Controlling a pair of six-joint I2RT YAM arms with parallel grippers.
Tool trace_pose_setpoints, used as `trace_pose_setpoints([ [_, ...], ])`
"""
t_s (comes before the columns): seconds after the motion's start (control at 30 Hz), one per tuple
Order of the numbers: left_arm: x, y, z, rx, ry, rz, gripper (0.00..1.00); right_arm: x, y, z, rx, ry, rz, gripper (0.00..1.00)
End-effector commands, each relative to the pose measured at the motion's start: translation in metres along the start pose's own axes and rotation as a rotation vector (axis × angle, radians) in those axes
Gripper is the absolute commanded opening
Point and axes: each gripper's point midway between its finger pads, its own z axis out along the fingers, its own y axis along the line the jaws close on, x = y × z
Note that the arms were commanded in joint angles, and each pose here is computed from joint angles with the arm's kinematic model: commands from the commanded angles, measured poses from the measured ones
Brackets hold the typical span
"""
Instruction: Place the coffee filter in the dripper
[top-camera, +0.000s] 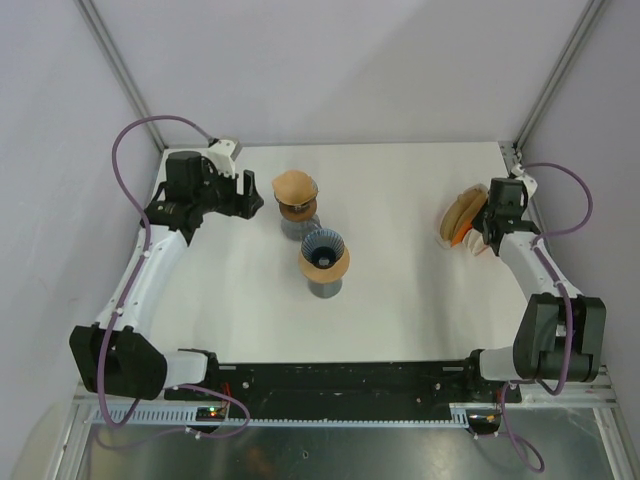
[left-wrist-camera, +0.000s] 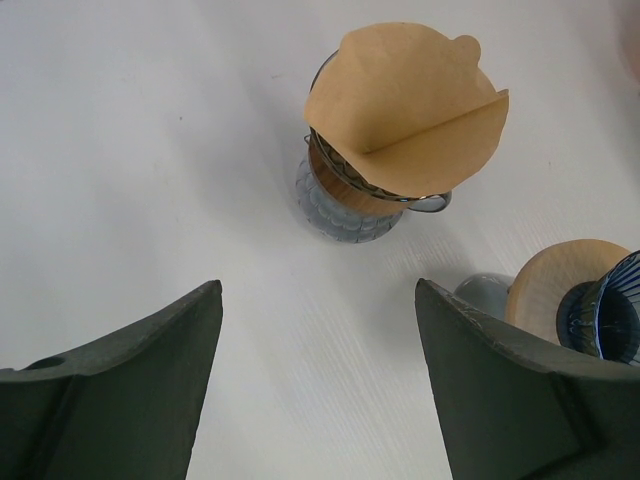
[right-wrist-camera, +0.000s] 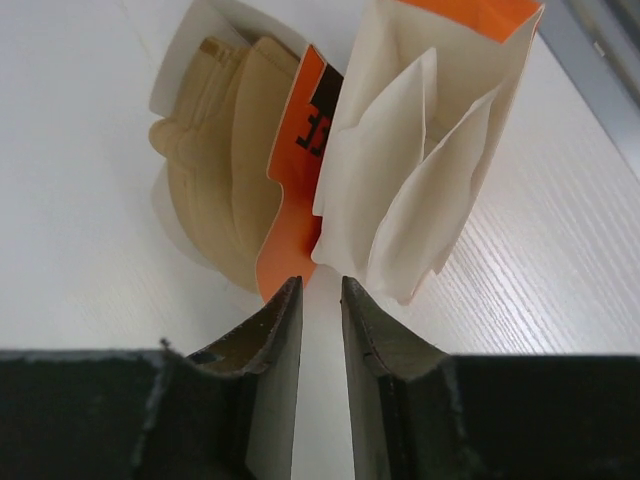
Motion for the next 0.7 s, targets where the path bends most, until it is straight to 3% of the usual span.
trace_pose_setpoints([
  [0.0,-0.007,0.001,0.0,0.01,-0.029,-0.01,0.82,-0.003,0.001,0.007,-0.007,-0.026,0.045,0.27],
  [0.2,-0.006,0.0,-0.001,0.015,-0.029,-0.012,0.82,-0.047,-0.018,-0.003,-0.041,-0.14,0.158,0.28],
  [0.4,-0.006,0.001,0.001,0.015,-0.025,-0.019,0.82,-0.067,-0.04,0.001,-0.034,-0.173,0.232,0.28],
  [0.67,-0.004,0.002,0.003,0.014,-0.019,-0.025,0.82,-0.088,-0.033,0.011,-0.062,-0.188,0.246,0.28],
])
